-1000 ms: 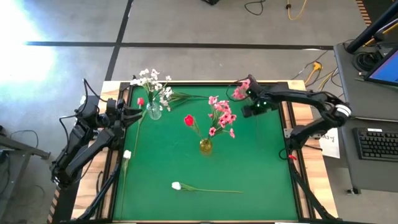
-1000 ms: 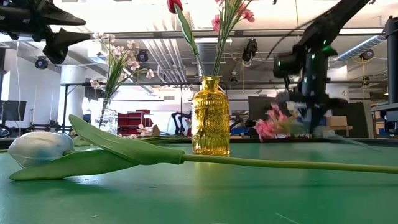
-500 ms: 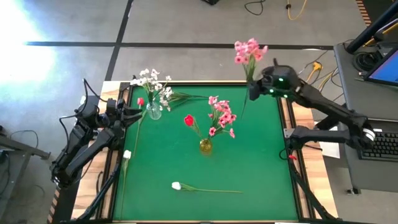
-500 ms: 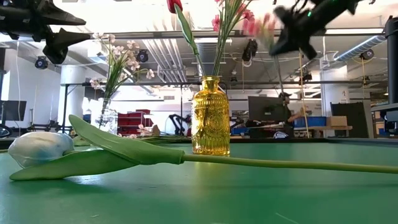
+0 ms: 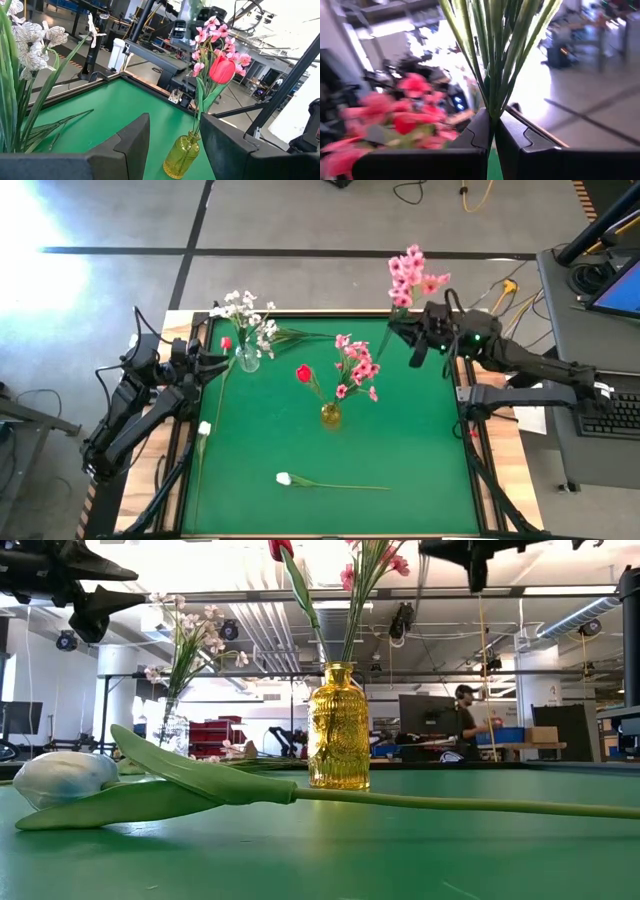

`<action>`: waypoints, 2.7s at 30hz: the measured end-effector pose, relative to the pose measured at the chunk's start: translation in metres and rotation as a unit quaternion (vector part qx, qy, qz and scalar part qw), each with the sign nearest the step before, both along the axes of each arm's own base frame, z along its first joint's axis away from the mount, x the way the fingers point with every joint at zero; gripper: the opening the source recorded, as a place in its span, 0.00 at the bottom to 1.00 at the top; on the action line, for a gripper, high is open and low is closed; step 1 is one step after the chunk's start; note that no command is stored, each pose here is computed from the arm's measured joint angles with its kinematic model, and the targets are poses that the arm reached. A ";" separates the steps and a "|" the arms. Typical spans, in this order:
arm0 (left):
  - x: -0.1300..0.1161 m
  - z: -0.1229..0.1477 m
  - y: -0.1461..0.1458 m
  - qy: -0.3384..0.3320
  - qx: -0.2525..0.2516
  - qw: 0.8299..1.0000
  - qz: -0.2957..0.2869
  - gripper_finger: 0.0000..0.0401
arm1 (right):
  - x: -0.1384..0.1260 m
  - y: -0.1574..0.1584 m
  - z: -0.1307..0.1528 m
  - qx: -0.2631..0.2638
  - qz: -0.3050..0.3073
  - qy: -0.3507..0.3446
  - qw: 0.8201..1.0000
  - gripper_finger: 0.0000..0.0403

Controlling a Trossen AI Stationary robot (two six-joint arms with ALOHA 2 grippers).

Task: Sort flowers into vase by color
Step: Put the pink flowers into the yellow vase

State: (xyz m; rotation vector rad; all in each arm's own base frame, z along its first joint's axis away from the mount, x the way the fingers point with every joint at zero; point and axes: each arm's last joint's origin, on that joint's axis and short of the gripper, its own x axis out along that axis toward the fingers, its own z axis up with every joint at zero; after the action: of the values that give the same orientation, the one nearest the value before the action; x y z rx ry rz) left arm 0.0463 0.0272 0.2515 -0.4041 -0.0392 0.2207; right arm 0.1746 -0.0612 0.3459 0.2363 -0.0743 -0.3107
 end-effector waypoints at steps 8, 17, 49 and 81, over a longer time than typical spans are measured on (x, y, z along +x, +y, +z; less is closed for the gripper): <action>0.000 0.000 0.000 0.000 0.000 1.000 0.000 0.40 | 0.012 0.026 -0.019 -0.066 0.023 -0.060 0.996 0.03; 0.001 0.009 -0.002 -0.021 0.020 0.999 -0.043 0.40 | 0.014 0.044 -0.034 -0.088 0.020 -0.043 0.995 0.03; 0.066 0.068 -0.024 -0.110 0.121 0.979 -0.125 0.38 | -0.005 0.060 -0.033 -0.060 0.173 -0.038 0.982 0.03; 0.081 0.059 -0.075 -0.049 0.144 0.976 -0.157 0.38 | 0.128 0.154 0.002 -0.220 0.168 0.056 0.959 0.03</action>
State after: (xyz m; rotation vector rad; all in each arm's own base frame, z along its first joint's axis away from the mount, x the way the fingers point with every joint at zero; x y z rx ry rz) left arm 0.1269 -0.0473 0.3107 -0.1283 -0.1023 -0.1186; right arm 0.3024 0.0932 0.3477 -0.2116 0.0108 0.0357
